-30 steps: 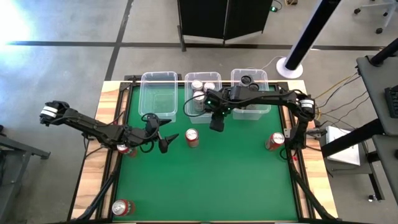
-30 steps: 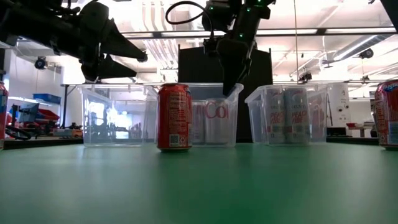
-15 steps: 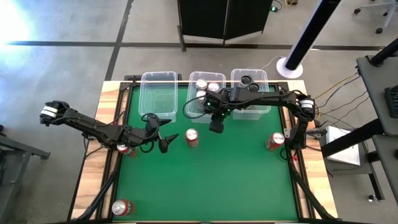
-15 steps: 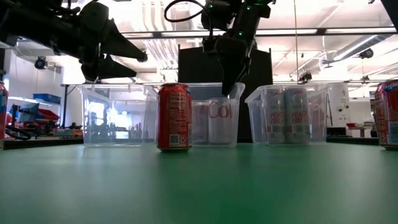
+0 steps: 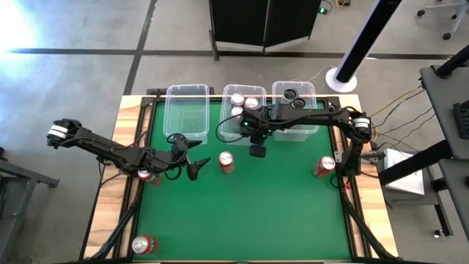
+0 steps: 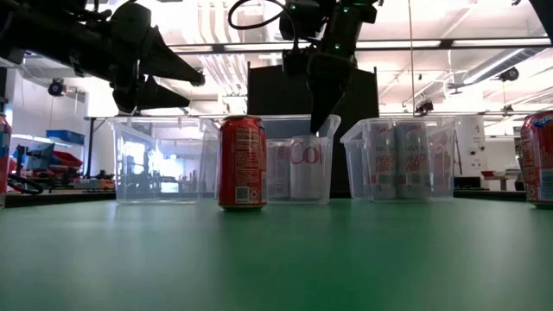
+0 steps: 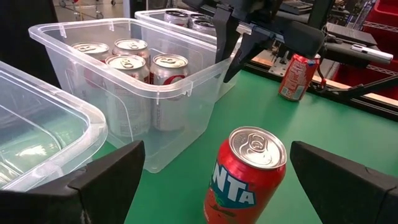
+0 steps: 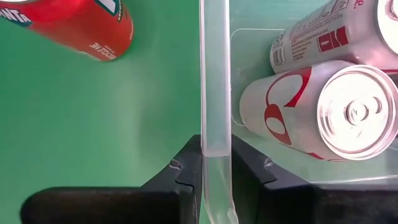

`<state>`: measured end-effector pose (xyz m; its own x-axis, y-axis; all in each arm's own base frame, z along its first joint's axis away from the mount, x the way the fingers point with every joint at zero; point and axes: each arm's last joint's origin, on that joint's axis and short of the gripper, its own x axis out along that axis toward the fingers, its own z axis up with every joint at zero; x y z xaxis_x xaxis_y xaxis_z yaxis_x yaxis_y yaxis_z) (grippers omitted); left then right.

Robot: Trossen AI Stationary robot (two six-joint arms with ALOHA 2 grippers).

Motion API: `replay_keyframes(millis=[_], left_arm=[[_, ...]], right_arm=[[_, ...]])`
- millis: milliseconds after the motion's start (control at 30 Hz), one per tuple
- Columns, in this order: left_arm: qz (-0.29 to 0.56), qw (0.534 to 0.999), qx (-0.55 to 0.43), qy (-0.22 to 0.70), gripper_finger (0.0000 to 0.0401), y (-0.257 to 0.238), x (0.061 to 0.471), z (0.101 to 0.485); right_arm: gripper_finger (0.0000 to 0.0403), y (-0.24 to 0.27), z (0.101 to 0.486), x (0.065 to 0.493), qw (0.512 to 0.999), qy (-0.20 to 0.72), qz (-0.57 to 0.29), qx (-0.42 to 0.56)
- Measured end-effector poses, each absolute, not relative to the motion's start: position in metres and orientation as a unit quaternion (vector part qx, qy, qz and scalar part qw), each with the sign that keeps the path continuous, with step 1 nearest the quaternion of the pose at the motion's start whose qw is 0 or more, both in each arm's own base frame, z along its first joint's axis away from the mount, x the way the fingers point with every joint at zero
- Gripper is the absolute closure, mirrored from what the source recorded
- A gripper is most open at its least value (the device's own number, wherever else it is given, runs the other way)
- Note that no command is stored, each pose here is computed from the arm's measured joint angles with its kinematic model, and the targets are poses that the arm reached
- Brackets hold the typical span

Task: Sort soda cans
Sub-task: Adjust the middle transparent bin

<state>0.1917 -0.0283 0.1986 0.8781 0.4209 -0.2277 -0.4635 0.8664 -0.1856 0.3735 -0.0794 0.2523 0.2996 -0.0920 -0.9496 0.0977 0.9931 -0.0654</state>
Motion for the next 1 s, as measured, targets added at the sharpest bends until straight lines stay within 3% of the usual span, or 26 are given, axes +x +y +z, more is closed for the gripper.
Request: replay_keyframes(millis=[467, 1000], left_arm=[[0.23, 0.962, -0.116, 0.094, 0.0014, -0.0282, 0.1915, 0.1979], [0.23, 0.961, -0.119, 0.092, 0.0014, -0.0282, 0.1916, 0.1981]], right_arm=[[0.0354, -0.0736, 0.2522, 0.3719, 0.798, 0.6, -0.055, -0.011], [0.0357, -0.0773, 0.2534, 0.3751, 0.8, 0.591, -0.047, -0.095]])
